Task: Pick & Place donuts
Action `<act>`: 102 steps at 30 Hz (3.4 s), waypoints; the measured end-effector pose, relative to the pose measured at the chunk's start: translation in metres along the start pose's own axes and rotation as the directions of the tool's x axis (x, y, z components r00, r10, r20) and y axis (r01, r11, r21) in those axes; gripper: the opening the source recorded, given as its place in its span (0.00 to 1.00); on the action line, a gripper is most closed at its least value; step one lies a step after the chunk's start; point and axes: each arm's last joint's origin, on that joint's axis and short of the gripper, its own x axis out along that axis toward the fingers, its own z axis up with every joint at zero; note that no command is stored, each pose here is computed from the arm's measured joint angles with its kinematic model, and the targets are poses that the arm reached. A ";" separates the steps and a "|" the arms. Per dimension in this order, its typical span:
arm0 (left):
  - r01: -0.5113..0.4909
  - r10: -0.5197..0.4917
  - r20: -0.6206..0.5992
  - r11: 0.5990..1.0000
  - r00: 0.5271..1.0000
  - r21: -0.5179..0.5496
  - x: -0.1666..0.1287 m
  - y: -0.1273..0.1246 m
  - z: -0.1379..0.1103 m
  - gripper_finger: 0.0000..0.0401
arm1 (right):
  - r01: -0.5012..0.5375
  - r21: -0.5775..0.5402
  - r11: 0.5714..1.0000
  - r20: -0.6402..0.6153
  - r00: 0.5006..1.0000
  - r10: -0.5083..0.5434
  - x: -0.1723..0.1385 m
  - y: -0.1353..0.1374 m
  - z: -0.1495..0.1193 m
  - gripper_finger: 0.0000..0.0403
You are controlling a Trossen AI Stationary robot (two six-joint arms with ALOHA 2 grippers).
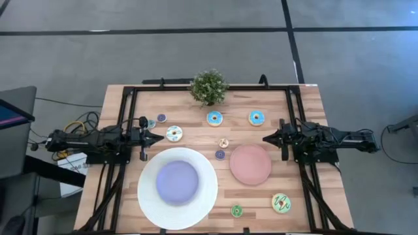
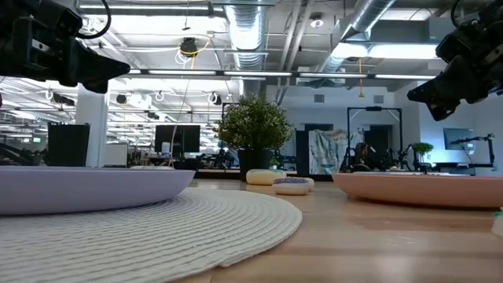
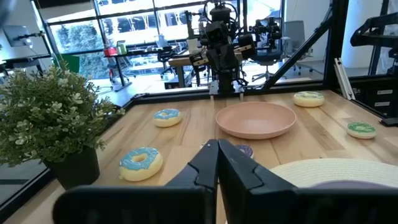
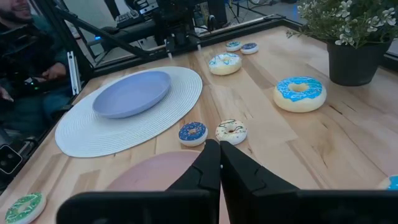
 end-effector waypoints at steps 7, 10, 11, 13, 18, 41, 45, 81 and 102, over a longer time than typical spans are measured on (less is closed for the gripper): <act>-0.006 0.006 0.011 1.000 1.000 -0.002 0.000 0.000 0.001 0.00 | 0.000 0.000 1.000 0.000 1.000 0.000 0.000 0.000 0.000 0.00; -0.007 0.007 0.014 1.000 1.000 -0.010 0.000 0.000 0.001 0.00 | 0.000 0.000 1.000 0.000 1.000 0.000 0.000 0.000 0.000 0.00; -0.007 0.007 0.016 1.000 1.000 -0.010 0.000 0.000 0.002 0.00 | 0.000 0.000 1.000 0.000 1.000 0.000 0.000 0.000 0.000 0.00; -0.007 0.007 0.021 1.000 1.000 -0.023 0.000 0.000 0.002 0.00 | 0.000 0.000 1.000 0.000 1.000 0.000 0.000 0.000 0.000 0.00; -0.001 0.002 0.015 0.997 1.000 -0.081 0.000 0.000 0.001 0.00 | 0.000 0.000 1.000 0.000 1.000 0.000 0.000 0.000 0.000 0.00; -0.617 0.607 -0.217 0.787 0.765 0.026 0.034 0.033 0.087 0.00 | 0.000 0.000 1.000 0.000 1.000 0.000 0.000 0.000 0.000 0.00; -0.685 0.667 -0.329 0.724 0.669 0.076 0.052 0.051 0.106 0.00 | 0.000 0.000 1.000 0.000 1.000 0.000 0.000 0.000 0.000 0.00; -0.739 0.219 -0.963 0.673 0.154 0.035 0.120 0.156 -0.016 0.68 | 0.000 0.000 1.000 0.000 1.000 0.000 0.000 0.000 0.000 0.00; -0.741 0.123 -0.992 0.666 0.005 0.079 0.120 0.154 -0.047 0.68 | 0.000 0.000 1.000 0.000 1.000 0.000 0.000 0.000 0.000 0.00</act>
